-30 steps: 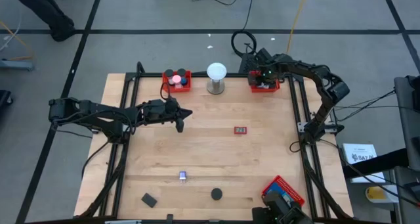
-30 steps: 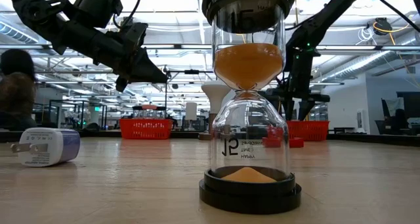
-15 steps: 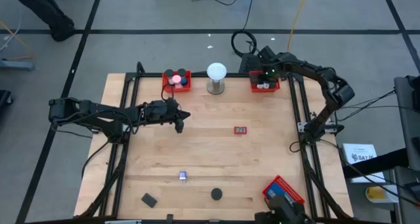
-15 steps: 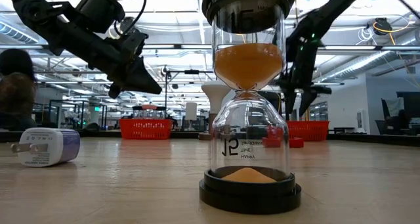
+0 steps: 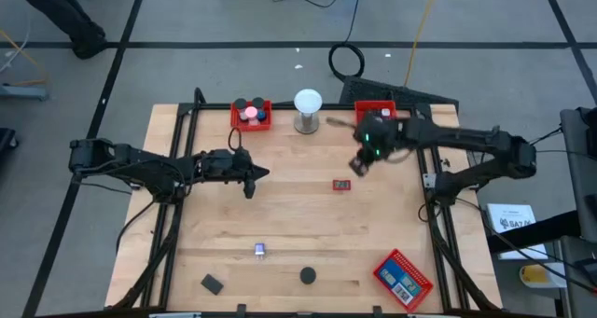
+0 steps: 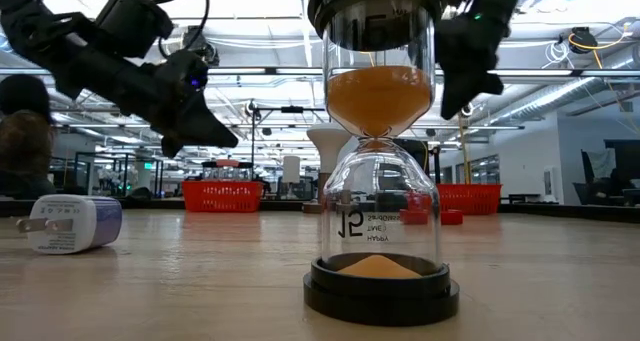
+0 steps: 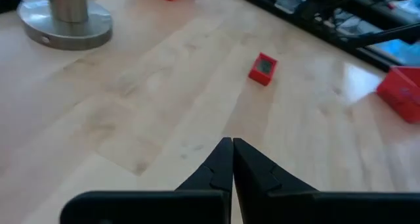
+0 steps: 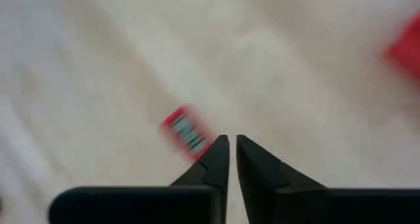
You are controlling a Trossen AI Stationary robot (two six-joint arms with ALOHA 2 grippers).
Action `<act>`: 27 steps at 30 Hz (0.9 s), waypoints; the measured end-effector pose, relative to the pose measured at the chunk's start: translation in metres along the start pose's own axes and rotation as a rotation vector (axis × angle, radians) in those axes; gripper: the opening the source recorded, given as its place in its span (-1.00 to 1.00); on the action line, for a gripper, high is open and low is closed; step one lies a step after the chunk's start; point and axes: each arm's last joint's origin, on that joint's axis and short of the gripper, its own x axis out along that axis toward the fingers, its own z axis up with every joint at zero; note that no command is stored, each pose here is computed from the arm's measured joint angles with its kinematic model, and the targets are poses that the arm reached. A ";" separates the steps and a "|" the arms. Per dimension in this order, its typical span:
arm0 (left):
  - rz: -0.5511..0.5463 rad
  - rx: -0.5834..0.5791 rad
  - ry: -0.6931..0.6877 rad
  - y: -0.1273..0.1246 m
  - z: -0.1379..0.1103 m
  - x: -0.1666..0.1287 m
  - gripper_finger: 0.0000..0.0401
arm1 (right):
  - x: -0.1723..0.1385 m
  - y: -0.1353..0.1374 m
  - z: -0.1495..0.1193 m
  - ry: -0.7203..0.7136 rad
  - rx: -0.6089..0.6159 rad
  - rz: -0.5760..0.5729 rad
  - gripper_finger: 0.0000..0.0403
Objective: Pick & Place Office items
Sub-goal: Put the red digital clock into the bottom right red bin
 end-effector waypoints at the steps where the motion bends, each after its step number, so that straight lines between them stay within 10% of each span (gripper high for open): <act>1: -0.011 -0.004 -0.008 0.000 -0.003 -0.001 -0.96 | 0.001 0.008 -0.008 0.012 -0.012 0.014 -0.84; 12: -0.063 -0.028 -0.009 -0.007 -0.015 -0.005 -0.90 | 0.051 0.055 -0.039 0.090 -0.189 -0.011 -0.30; 27: -0.054 -0.023 -0.012 -0.007 -0.015 -0.005 -0.89 | 0.133 0.052 -0.034 0.234 -0.591 -0.010 0.36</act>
